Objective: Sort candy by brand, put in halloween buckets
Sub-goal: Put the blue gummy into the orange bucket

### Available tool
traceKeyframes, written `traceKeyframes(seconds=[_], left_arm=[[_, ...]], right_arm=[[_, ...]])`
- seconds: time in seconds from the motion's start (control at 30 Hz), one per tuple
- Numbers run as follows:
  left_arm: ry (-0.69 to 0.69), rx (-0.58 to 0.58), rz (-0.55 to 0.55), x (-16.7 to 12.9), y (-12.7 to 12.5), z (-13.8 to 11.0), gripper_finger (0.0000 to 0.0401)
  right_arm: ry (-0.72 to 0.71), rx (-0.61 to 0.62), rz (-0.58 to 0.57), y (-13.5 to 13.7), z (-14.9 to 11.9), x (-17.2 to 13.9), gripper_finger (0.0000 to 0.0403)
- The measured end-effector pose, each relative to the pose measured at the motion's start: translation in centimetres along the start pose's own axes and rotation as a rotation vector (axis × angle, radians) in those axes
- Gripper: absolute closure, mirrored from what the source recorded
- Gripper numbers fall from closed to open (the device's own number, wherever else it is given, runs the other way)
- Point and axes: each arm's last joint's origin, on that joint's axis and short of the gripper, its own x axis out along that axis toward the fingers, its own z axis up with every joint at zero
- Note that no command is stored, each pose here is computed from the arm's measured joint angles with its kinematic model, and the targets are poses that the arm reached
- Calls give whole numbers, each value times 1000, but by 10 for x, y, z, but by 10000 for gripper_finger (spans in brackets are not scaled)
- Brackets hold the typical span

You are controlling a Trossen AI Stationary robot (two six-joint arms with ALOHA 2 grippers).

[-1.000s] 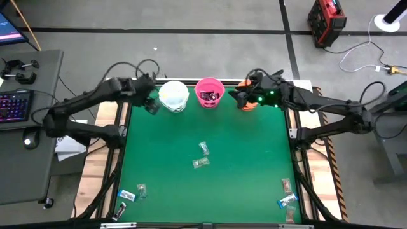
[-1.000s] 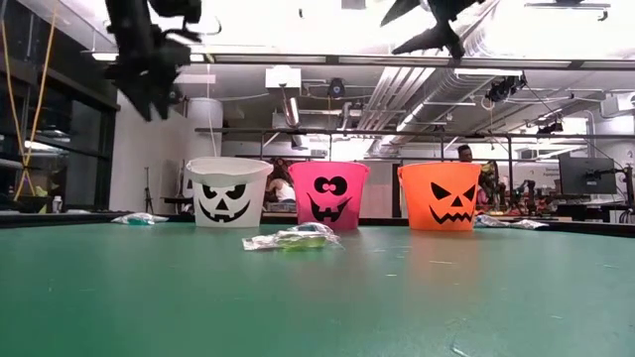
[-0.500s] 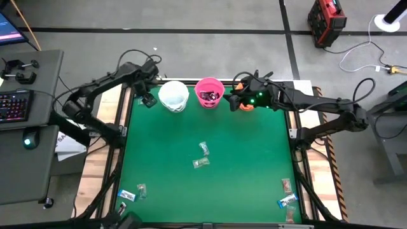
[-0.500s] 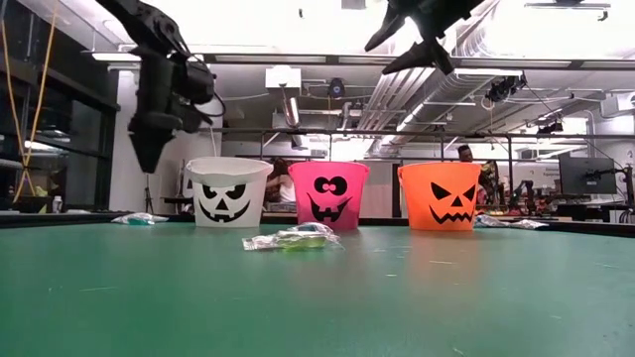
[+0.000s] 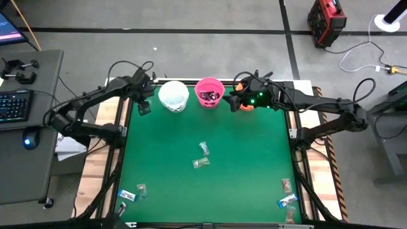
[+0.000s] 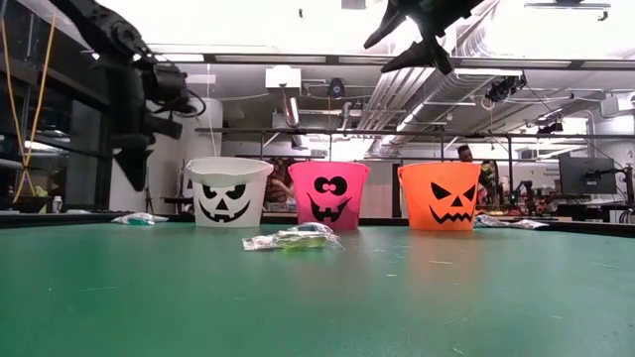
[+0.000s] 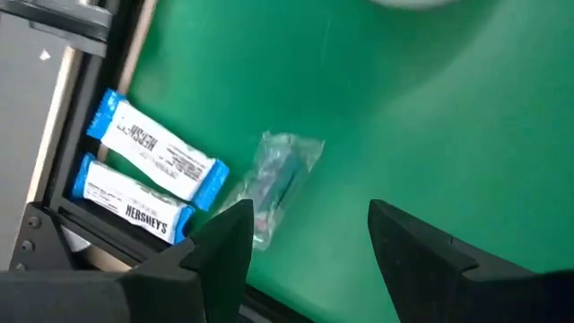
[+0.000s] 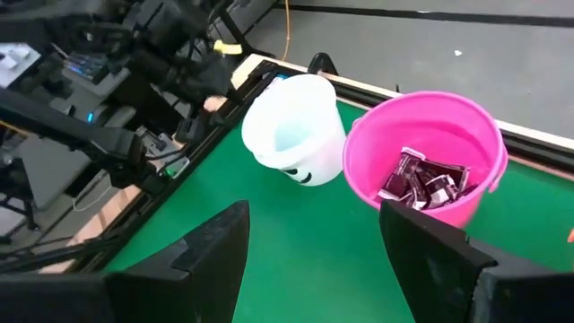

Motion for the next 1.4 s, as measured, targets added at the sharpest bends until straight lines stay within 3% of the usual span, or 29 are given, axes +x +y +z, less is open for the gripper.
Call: traceKeyframes(seconds=[0.23, 0.43, 0.8, 1.17, 1.4], left_arm=[[-9, 117, 42, 18, -2, -6, 192], [-13, 57, 76, 28, 6, 6, 192], [143, 14, 39, 54, 19, 26, 192], [175, 19, 22, 48, 21, 28, 192], [128, -10, 58, 29, 24, 26, 192]], right_arm=[[-3, 55, -5, -1, 1, 0, 160], [-3, 88, -4, -1, 1, 0, 160], [-4, 126, -5, -1, 1, 0, 160], [-4, 126, -5, -1, 1, 0, 160], [-4, 123, -5, -1, 1, 0, 160]])
